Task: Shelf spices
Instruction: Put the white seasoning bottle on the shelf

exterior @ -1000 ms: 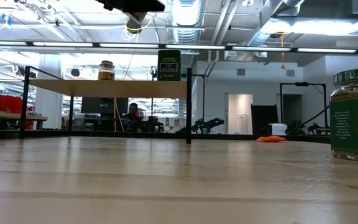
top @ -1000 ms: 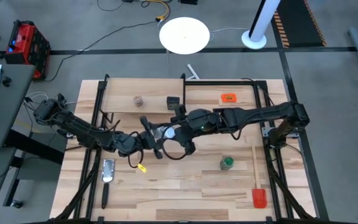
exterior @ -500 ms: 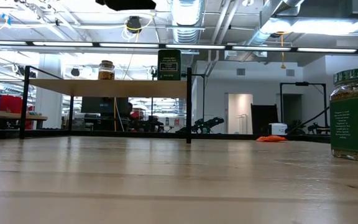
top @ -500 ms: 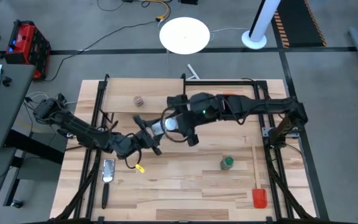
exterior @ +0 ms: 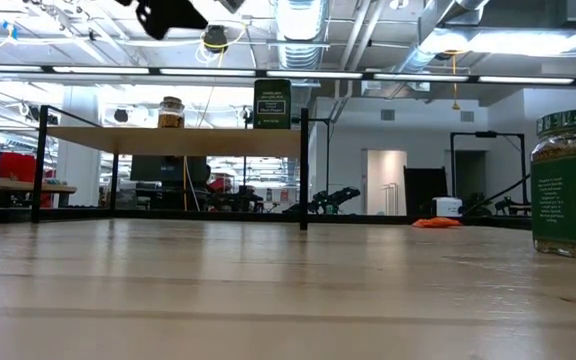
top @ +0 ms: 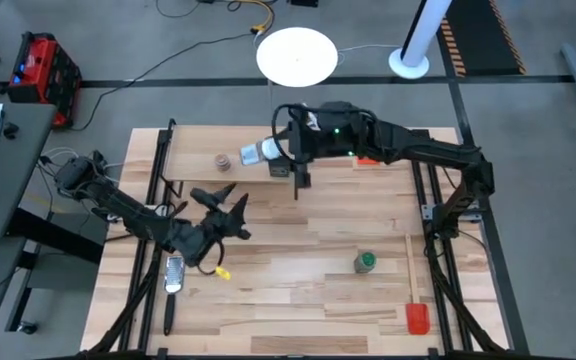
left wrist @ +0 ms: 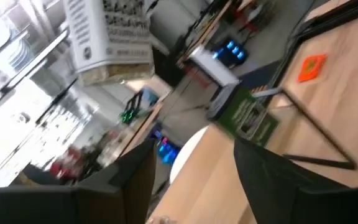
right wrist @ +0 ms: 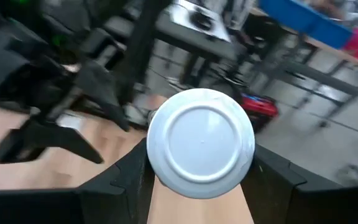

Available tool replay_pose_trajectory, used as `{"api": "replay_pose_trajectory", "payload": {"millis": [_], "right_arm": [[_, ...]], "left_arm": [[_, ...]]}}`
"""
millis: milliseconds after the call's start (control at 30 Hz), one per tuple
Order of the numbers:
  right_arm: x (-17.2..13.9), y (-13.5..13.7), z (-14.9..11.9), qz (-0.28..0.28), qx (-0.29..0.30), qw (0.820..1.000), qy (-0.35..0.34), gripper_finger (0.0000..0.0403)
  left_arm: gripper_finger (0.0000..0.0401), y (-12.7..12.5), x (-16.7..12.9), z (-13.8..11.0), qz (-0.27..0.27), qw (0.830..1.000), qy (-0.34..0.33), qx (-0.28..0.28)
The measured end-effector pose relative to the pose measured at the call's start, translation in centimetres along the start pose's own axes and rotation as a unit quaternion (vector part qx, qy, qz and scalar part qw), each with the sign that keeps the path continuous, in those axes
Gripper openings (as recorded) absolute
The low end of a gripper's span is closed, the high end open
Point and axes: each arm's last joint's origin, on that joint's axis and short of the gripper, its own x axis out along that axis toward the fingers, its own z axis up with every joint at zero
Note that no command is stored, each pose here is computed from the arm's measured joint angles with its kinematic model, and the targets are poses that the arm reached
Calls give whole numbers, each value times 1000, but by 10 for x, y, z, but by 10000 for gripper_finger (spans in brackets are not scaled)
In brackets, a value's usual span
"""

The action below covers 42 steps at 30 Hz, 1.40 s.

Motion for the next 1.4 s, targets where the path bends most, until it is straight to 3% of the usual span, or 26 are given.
{"api": "replay_pose_trajectory", "payload": {"millis": [133,267,400,533,600,700,833,1067,1400], "right_arm": [[6,-22,-11,-24,12,1000,4,200],[25,-39,-31,-46,25,998,39,200],[49,-43,-45,-22,35,997,69,200],[70,-44,-53,-4,18,994,109,200],[78,-42,-53,3,8,993,116,200],[88,-35,-50,21,-9,992,120,200],[96,-23,-43,42,-31,992,114,200],[94,0,-24,62,-55,993,88,200],[96,31,-14,88,-74,989,89,190]], "left_arm": [[203,3,0,1,-9,1000,-10,-7],[203,21,2,6,-41,996,-49,-61],[203,60,3,9,-84,978,-107,-161],[202,100,9,-7,-108,964,-115,-214],[200,115,11,-21,-156,950,-124,-242],[198,132,15,-42,-260,910,-134,-292],[197,145,18,-62,-307,882,-96,-343],[196,141,24,-67,-305,888,-67,-338],[196,95,43,-56,-315,923,-17,-220]]}}
